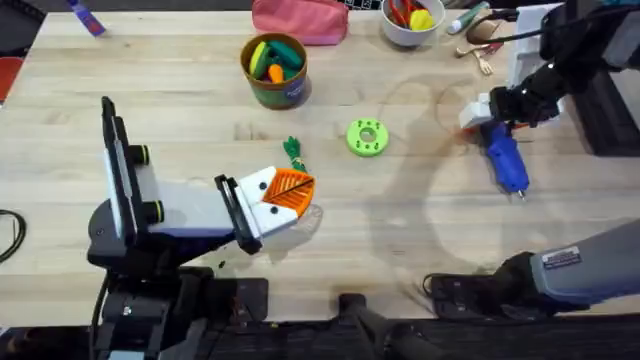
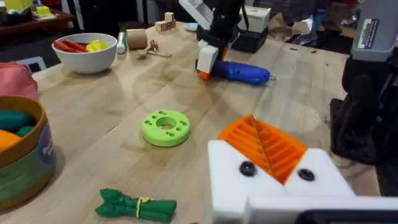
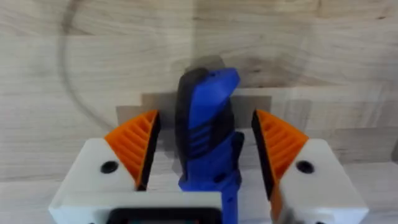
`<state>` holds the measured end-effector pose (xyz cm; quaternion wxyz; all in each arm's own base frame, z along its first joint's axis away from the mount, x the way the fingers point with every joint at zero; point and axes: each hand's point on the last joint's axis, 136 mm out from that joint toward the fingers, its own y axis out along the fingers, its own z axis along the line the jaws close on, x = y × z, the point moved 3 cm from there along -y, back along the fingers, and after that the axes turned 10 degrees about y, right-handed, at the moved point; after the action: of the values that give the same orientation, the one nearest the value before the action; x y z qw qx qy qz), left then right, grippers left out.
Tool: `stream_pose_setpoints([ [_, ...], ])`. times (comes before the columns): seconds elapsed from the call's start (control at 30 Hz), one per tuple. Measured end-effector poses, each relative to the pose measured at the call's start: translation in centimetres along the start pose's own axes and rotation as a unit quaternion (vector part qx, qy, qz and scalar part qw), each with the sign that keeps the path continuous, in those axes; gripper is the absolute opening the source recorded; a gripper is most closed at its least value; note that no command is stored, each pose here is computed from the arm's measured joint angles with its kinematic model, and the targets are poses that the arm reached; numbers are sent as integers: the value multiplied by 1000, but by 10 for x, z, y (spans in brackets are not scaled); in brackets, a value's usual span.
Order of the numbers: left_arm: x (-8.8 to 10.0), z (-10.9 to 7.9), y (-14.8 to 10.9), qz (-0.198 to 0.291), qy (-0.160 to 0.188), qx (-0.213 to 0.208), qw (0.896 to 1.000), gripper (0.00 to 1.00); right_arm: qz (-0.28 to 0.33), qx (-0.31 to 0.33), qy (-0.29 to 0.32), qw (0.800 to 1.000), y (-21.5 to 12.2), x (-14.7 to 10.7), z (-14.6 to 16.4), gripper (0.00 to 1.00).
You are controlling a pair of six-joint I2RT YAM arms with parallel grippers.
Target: Pick up the gripper from the table and insert it into the empty holder that is missing its gripper. Then pick up a screw, insert it into the mounting hole, and use the screwdriver to tighten it. Finally, clean up the table by picking up the vegetable and placing it into the bucket.
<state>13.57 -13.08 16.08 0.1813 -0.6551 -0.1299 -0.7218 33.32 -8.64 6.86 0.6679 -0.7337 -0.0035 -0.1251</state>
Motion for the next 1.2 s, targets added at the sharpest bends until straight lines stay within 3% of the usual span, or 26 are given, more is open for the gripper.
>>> stream_pose_setpoints([
  [0.2, 0, 0, 0, 0, 0, 0, 1000, 12, 7, 1, -2, 1000, 0, -3, 0, 820],
  [0.33, 0, 0, 0, 0, 0, 0, 1000, 12, 10, 3, -4, 1000, 0, -4, 1, 734],
  [0.47, 0, 0, 0, 0, 0, 0, 1000, 12, 12, 4, -6, 1000, 0, -5, 1, 554],
  [0.63, 0, 0, 0, 0, 0, 0, 1000, 12, 12, 2, -8, 1000, 0, -5, 1, 211],
  [0.77, 0, 0, 0, 0, 0, 0, 1000, 13, 13, -2, -11, 1000, 1, -5, -1, 26],
  [1.2, 0, 0, 0, 0, 0, 0, 1000, 13, 15, -2, -9, 1000, 0, -6, 0, 22],
])
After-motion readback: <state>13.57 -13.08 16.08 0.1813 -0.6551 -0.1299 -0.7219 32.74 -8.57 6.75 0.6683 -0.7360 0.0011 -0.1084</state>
